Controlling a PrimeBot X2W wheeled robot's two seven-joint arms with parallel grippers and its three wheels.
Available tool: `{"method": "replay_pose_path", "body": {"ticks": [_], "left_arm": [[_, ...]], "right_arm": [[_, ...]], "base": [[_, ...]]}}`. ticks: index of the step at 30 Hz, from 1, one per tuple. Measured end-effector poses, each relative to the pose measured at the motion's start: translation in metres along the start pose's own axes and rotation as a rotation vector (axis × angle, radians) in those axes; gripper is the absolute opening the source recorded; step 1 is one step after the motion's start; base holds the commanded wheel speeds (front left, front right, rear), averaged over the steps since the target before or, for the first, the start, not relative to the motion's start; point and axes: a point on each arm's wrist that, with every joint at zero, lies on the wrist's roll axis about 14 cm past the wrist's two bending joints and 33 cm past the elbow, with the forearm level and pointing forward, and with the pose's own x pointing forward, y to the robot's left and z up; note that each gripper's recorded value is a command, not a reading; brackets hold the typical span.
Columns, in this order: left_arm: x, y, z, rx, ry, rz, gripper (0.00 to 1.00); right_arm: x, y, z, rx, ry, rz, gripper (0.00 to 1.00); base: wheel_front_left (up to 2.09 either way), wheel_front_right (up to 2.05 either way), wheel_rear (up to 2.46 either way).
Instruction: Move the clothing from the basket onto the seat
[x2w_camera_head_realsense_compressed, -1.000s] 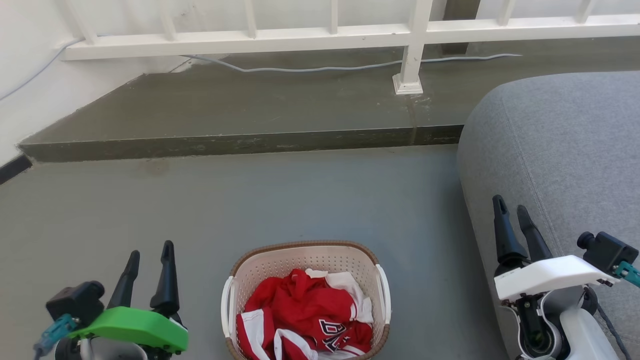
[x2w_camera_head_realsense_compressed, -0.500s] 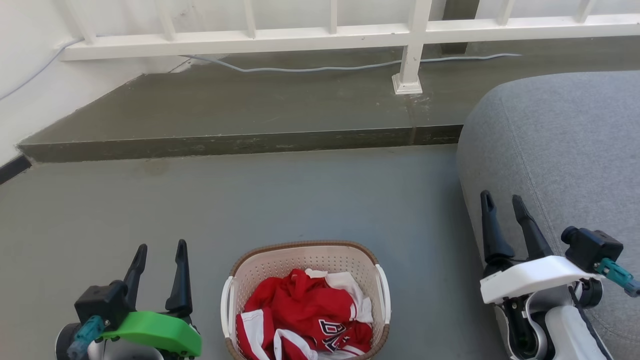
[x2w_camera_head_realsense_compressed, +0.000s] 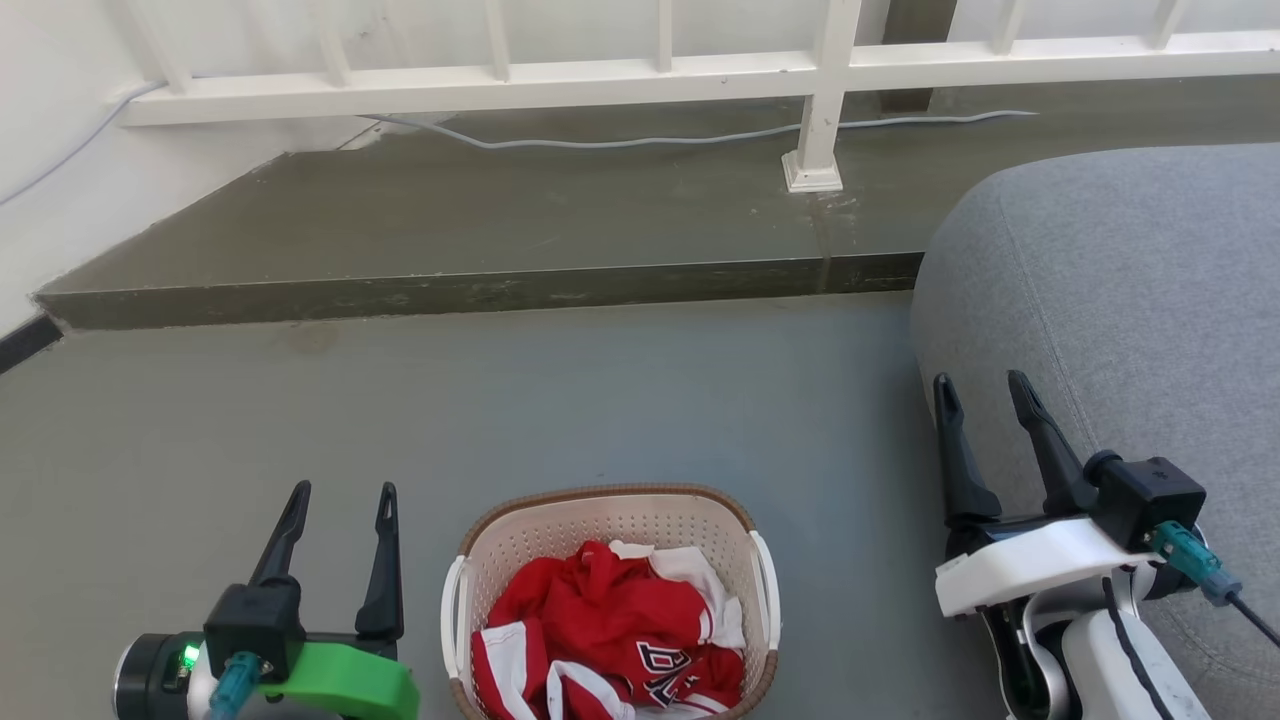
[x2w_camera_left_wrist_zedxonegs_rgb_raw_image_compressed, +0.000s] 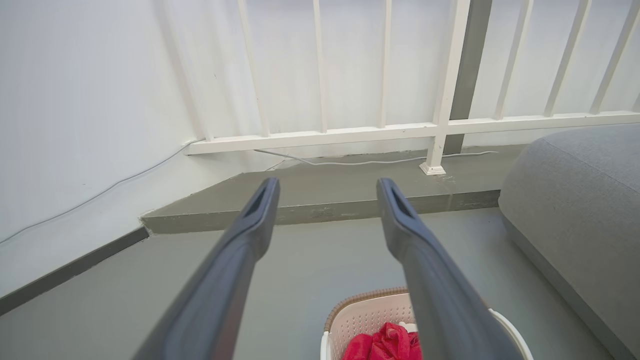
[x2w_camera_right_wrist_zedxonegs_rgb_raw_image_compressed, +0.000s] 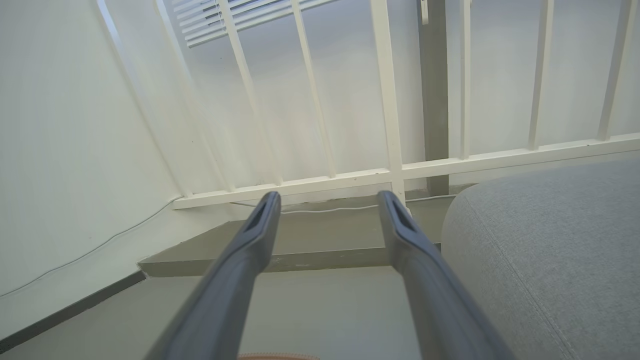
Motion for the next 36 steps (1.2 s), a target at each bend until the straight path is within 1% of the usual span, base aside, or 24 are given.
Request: {"method": "replay_pose_path", "body": {"ticks": [7, 36], "left_arm": [[-0.0030, -0.0027, 0.0028, 0.092, -0.021, -0.019, 1.00], [-0.0062, 0.0005, -0.0013, 0.086, -0.007, -0.008, 1.00]], "right_arm": [[-0.0007, 0.0072, 0.0072, -0.089, -0.037, 0.028, 1.00], [-0.0046, 0.0058, 0.0037, -0.089, -0.025, 0.020, 1.00]], "base": [[0.00, 0.00, 0.00], [0.00, 0.00, 0.00]]}}
